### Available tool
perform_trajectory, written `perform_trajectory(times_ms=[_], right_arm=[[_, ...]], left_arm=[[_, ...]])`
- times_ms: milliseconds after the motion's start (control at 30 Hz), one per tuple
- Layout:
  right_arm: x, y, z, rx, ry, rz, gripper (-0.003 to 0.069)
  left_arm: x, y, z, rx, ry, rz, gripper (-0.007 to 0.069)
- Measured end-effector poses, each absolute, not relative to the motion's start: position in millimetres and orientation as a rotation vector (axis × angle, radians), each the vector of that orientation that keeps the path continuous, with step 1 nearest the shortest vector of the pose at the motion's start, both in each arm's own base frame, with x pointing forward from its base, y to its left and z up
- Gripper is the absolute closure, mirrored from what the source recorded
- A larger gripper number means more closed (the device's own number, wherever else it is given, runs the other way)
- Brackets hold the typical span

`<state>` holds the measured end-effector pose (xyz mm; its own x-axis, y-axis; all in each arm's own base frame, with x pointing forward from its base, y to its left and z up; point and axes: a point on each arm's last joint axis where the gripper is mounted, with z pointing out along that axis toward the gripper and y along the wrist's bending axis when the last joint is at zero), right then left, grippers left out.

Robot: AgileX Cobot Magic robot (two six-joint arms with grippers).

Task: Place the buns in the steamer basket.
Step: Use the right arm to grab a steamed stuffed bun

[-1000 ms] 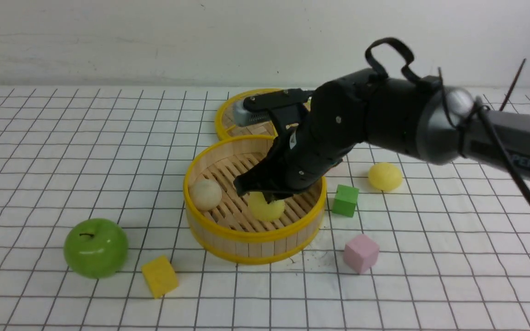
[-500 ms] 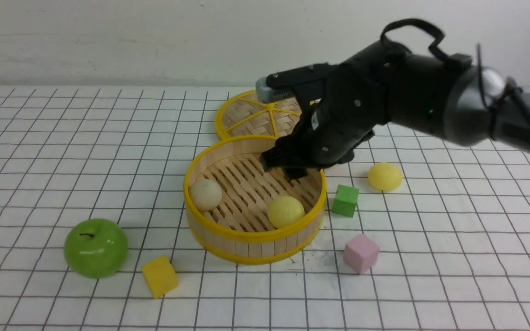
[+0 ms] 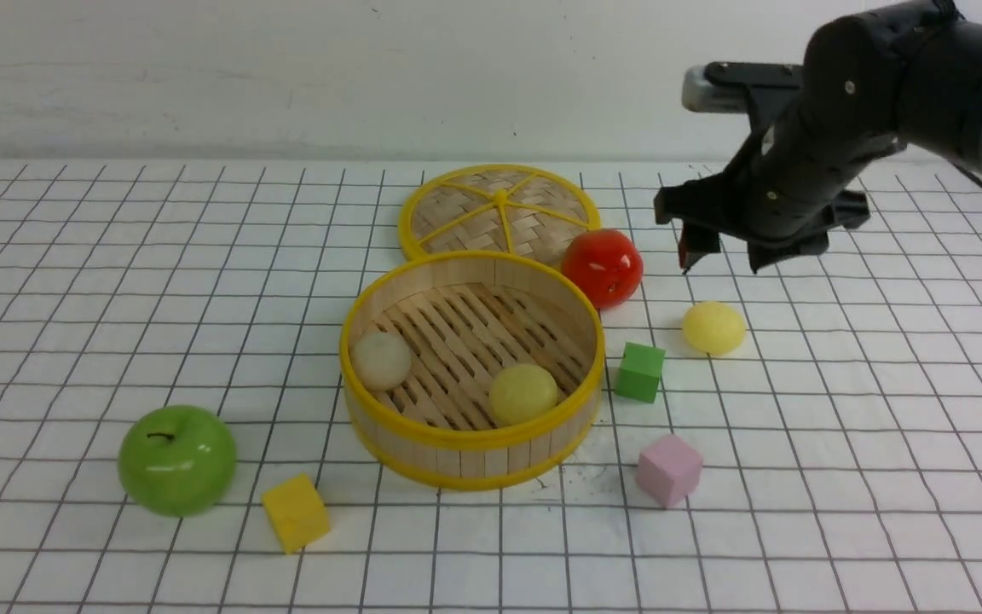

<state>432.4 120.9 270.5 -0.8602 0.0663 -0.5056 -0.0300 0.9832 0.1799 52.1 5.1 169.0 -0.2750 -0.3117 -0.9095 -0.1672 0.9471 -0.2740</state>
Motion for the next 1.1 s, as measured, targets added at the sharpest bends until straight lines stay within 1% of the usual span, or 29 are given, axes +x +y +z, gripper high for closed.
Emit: perform_trajectory(times_ms=[33,100,167,333,433,533,600,700,733,867,1000,1033,1067,1100], right_arm=[[438,115,262,0.072,2.601,0.289,0.0163],[443,111,257,0.097,2.601,0.308,0.0163],[454,97,245,0.174,2.584,0.344,0.0163],[466,81,229,0.263,2.56,0.372,0.0163],[469,79,223,0.284,2.554,0.379,0.0163],[473,80,214,0.321,2.549,0.417,0.0169],[475,82,208,0.345,2.556,0.443,0.0177],[476,82,200,0.358,2.569,0.45,0.0195],[477,83,194,0.362,2.581,0.449,0.0215],[479,82,186,0.37,2.587,0.447,0.0254],[481,78,184,0.383,2.578,0.442,0.0348],[481,78,184,0.384,2.577,0.442,0.0392],[481,78,184,0.384,2.577,0.442,0.0405],[481,78,184,0.384,2.577,0.442,0.0433]], left_arm=[[52,5,169,-0.351,1.858,-0.145,0.0513],[52,5,169,-0.351,1.858,-0.145,0.0513],[52,5,169,-0.351,1.858,-0.145,0.0512],[52,5,169,-0.351,1.858,-0.145,0.0505],[52,5,169,-0.351,1.858,-0.145,0.0504],[52,5,169,-0.351,1.858,-0.145,0.0501],[52,5,169,-0.351,1.858,-0.145,0.0498],[52,5,169,-0.351,1.858,-0.145,0.0496],[52,5,169,-0.351,1.858,-0.145,0.0494],[52,5,169,-0.351,1.858,-0.145,0.0489],[52,5,169,-0.351,1.858,-0.145,0.0483],[52,5,169,-0.351,1.858,-0.145,0.0481],[52,5,169,-0.351,1.858,-0.145,0.0481],[52,5,169,-0.351,1.858,-0.145,0.048]])
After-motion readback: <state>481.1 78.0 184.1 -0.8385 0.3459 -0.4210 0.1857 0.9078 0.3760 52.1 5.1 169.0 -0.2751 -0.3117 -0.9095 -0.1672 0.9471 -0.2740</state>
